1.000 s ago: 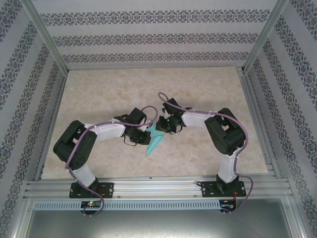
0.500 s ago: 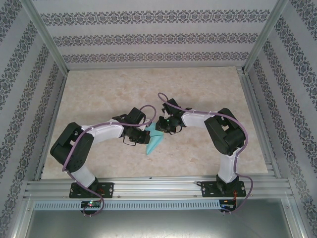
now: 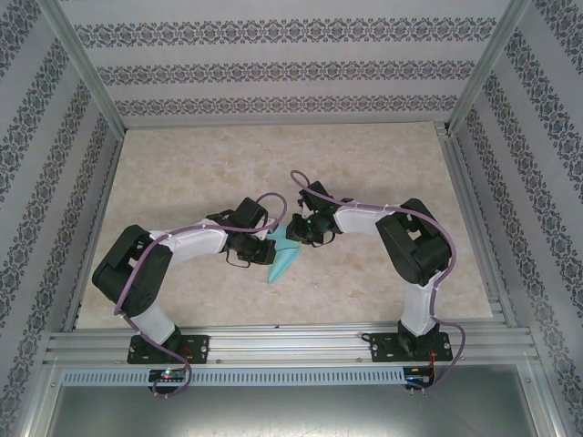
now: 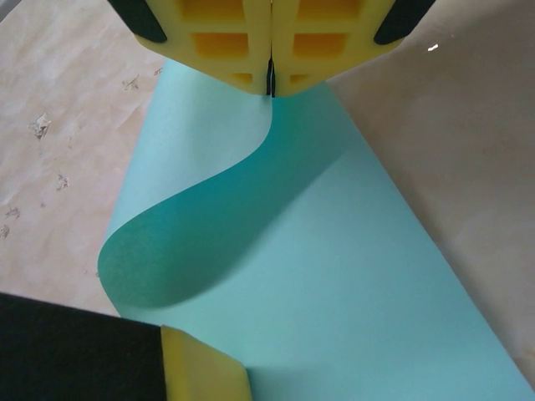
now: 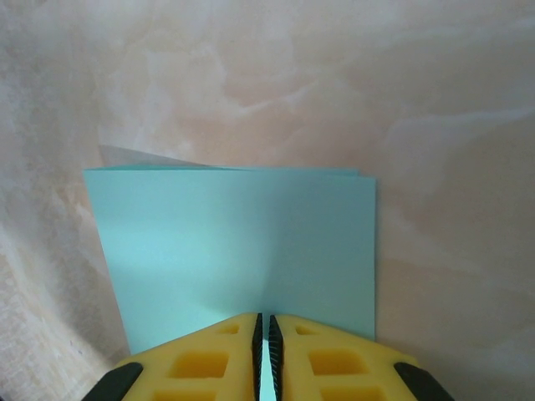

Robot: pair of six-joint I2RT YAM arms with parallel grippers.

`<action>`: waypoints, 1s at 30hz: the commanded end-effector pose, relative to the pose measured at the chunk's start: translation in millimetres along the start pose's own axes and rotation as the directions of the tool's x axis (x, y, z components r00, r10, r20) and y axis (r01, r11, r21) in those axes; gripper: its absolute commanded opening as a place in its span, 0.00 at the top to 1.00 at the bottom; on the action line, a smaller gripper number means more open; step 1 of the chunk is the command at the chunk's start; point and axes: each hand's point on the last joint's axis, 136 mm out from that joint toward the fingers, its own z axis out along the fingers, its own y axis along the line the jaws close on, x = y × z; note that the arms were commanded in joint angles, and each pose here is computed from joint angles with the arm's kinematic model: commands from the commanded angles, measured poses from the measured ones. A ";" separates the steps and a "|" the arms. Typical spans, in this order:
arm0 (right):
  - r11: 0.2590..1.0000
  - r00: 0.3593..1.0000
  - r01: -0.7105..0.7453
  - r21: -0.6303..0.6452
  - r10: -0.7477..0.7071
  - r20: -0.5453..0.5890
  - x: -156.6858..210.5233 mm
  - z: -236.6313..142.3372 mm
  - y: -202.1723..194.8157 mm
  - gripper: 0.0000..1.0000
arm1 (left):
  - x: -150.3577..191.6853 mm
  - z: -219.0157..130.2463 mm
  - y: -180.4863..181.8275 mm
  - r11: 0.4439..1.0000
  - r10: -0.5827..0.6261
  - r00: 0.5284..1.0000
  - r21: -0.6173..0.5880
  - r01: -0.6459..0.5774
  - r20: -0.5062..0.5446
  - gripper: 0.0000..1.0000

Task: Fold a paper plane with a square sheet of paper (pick it up from the middle)
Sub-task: Third fold the triangle at the center of the table.

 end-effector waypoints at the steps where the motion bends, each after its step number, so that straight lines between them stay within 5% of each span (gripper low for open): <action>1: 0.992 0.997 -0.040 0.120 0.048 -0.060 24.1 15.4 -34.9 0.85 | 2.0 2.7 13.7 0.998 -0.044 0.999 -0.044 0.044 -0.006 0.93; 30: 0.997 0.998 -0.034 0.071 0.037 -0.042 18.9 10.5 -18.6 0.83 | 3.5 13.0 8.3 1.000 -0.017 0.999 0.003 0.017 -0.037 0.91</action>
